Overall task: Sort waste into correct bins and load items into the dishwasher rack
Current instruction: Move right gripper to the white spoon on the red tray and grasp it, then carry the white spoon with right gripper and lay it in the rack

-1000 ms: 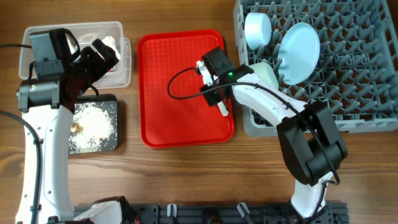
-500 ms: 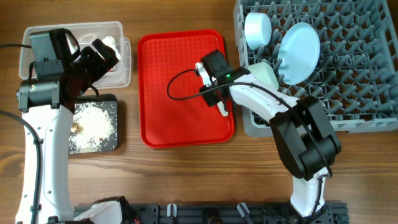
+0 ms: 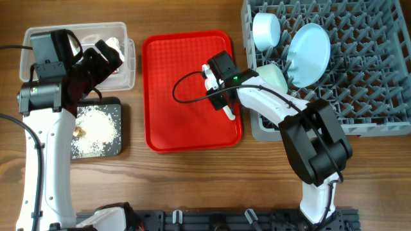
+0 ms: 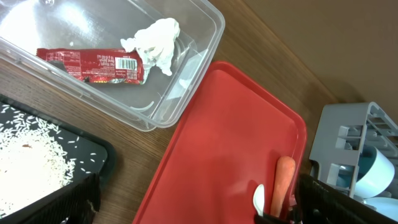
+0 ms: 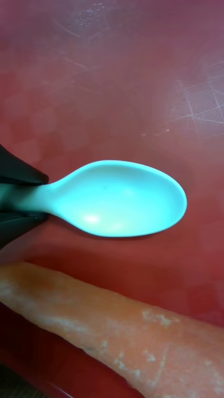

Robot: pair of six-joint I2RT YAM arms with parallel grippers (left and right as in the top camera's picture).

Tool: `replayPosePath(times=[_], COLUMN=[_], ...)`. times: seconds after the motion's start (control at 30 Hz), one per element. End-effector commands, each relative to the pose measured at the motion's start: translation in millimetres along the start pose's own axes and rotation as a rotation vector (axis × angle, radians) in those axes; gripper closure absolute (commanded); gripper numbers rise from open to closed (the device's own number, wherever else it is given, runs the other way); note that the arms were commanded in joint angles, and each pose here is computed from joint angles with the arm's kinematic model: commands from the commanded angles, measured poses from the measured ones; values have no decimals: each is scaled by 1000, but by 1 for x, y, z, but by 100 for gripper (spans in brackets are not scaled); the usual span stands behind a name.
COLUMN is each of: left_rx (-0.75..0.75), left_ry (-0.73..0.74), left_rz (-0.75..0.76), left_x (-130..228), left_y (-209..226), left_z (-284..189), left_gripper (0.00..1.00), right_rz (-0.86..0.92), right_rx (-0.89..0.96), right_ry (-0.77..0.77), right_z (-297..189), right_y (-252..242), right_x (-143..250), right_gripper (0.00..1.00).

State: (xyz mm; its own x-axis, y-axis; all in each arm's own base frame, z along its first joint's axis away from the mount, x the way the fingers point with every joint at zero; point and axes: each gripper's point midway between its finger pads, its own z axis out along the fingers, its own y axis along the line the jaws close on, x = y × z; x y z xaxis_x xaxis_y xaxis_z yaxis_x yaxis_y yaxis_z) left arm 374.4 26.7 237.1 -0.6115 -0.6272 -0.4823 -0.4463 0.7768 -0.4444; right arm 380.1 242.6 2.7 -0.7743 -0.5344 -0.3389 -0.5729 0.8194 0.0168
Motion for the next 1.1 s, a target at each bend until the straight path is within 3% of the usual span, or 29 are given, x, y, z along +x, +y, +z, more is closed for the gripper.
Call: replayPosePath(times=[0.0,0.27,0.5,0.73,0.77,1.07], left_rx=[-7,-7,-7,-7,-7,-7], left_ry=[-12,-12,-13,-13,-13,-12], left_rz=[10,10,10,10,10,10], left_x=[-4,-4,-4,-4,-4,-4], left_y=[1,1,1,1,1,1], left_z=[-1,-1,-1,-1,-1,-1], left_gripper=[0,0,0,0,0,0], right_rz=[23,18,105,410,541,1151], right_rx=[-17,-9,52,229,282,373], right_ry=[-8,-223,-440,-537,-545,-487], right_z=[-15,-128,-247,-320,-331,-319], right_y=[2,3,-16,-94,-127,-216], right_x=[-5,-55,-58,-15,3,71], right_gripper=[96,96,96,96,96,96])
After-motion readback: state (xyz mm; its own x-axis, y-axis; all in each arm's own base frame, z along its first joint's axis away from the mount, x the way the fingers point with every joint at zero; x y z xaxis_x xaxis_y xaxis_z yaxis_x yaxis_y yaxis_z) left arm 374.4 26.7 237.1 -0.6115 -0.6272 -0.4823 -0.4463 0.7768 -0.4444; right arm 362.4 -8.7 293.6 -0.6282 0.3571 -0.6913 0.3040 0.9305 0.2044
